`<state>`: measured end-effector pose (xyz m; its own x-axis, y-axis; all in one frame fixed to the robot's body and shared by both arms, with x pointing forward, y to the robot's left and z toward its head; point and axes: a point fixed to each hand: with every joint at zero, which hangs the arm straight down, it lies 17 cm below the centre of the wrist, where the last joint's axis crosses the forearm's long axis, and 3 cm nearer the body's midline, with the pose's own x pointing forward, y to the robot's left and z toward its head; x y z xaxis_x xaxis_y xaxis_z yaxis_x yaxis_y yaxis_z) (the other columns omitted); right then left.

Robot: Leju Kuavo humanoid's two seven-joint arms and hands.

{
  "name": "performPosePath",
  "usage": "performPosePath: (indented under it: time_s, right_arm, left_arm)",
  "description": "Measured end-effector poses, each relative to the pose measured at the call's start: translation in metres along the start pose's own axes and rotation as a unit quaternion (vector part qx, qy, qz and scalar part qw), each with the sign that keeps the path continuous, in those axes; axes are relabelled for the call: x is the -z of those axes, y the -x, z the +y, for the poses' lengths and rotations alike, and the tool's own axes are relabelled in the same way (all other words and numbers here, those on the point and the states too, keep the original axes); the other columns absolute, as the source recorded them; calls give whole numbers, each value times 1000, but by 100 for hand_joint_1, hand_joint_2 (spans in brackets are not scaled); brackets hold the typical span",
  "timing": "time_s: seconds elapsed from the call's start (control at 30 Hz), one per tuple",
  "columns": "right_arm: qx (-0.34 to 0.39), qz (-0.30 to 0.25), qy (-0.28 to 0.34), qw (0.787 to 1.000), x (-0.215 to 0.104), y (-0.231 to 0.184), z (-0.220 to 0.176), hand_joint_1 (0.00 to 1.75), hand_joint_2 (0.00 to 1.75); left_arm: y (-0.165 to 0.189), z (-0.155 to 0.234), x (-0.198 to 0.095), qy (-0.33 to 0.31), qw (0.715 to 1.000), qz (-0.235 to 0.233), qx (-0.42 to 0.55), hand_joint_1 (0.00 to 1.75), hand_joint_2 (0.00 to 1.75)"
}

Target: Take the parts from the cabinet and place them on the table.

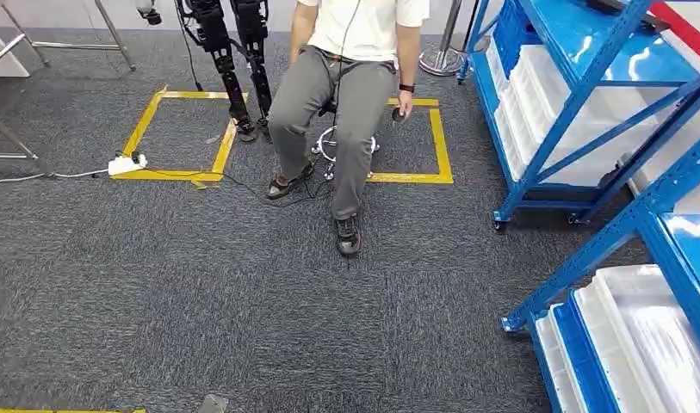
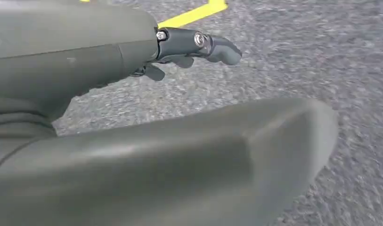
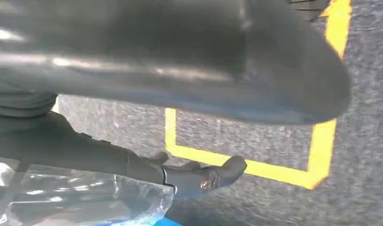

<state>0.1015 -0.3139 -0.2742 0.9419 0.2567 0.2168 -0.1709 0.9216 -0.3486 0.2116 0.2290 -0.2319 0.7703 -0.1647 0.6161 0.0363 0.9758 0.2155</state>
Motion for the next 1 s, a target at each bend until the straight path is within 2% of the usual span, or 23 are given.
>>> performPosePath:
  time_s: [1.0]
  right_arm:
    - [0,20,-4,1000,-1,3,4,0,0]
  left_arm:
    - [-3,-1,2,5,1000,6,6,0,0]
